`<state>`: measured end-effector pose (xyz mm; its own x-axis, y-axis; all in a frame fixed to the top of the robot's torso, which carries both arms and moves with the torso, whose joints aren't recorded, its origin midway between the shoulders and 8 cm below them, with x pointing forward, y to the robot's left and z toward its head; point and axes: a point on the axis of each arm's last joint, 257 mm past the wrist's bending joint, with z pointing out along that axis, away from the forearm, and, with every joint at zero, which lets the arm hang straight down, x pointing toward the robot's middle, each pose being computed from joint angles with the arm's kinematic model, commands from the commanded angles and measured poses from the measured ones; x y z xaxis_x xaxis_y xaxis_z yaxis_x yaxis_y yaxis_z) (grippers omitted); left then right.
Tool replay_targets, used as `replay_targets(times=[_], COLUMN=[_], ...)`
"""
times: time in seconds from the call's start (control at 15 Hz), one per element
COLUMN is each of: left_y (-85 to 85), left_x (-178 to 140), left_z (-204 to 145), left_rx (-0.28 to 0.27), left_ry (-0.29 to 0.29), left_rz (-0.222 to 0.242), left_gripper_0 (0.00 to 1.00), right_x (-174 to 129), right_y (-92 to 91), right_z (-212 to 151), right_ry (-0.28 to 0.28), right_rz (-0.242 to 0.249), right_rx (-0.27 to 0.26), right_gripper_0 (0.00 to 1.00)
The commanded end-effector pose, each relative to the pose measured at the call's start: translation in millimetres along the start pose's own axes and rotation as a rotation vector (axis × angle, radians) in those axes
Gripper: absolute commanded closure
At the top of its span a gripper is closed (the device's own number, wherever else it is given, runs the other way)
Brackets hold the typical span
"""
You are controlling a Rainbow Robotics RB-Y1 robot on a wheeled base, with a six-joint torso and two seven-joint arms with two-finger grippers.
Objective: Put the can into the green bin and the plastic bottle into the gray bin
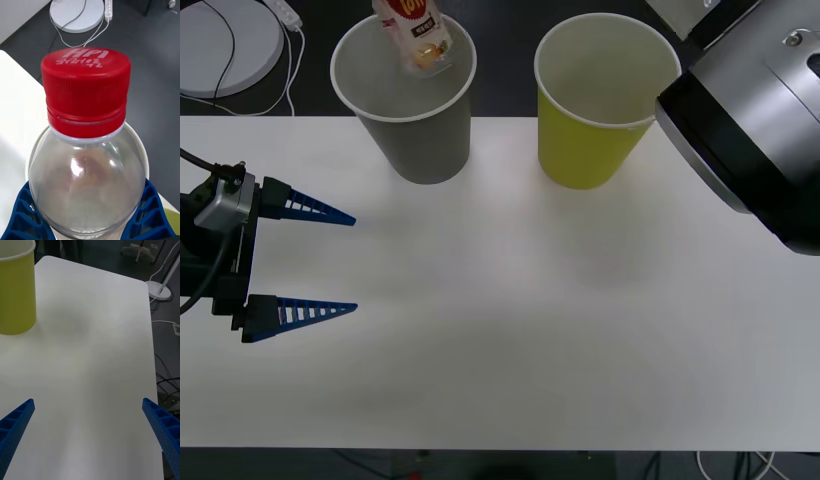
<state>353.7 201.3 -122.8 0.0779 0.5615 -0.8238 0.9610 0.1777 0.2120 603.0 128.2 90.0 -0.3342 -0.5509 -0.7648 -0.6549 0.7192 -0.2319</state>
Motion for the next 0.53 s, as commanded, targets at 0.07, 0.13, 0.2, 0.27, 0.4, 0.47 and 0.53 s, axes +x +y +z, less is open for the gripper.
replay_targets(times=[0.07,0.13,0.2,0.27,0.4,0.47,0.53], left_y=[0.0,0.0,0.0,0.0,0.0,0.0,0.0], left_x=[0.0,0.0,0.0,0.0,0.0,0.0,0.0], left_z=[0.0,0.0,0.0,0.0,0.0,0.0,0.0], left_rx=[0.0,0.0,0.0,0.0,0.0,0.0,0.0], left_ry=[0.0,0.0,0.0,0.0,0.0,0.0,0.0], left_rz=[0.0,0.0,0.0,0.0,0.0,0.0,0.0], left_gripper_0=[0.0,0.0,0.0,0.0,0.0,0.0,0.0], right_x=[-4.2,-4.5,-4.9,-4.0,-4.7,-4.6,-5.2], right_y=[5.5,7.8,8.1,9.1,12.2,12.9,13.6], right_z=[5.2,6.5,6.7,7.6,9.5,9.7,10.0], right_ry=[-0.016,-0.018,-0.019,-0.016,-0.02,-0.02,-0.023], right_rz=[-0.011,-0.016,-0.018,-0.019,-0.028,-0.031,-0.032], right_rx=[0.008,0.009,0.01,0.009,0.01,0.01,0.009], right_gripper_0=[1.0,1.0,1.0,1.0,1.0,1.0,0.99])
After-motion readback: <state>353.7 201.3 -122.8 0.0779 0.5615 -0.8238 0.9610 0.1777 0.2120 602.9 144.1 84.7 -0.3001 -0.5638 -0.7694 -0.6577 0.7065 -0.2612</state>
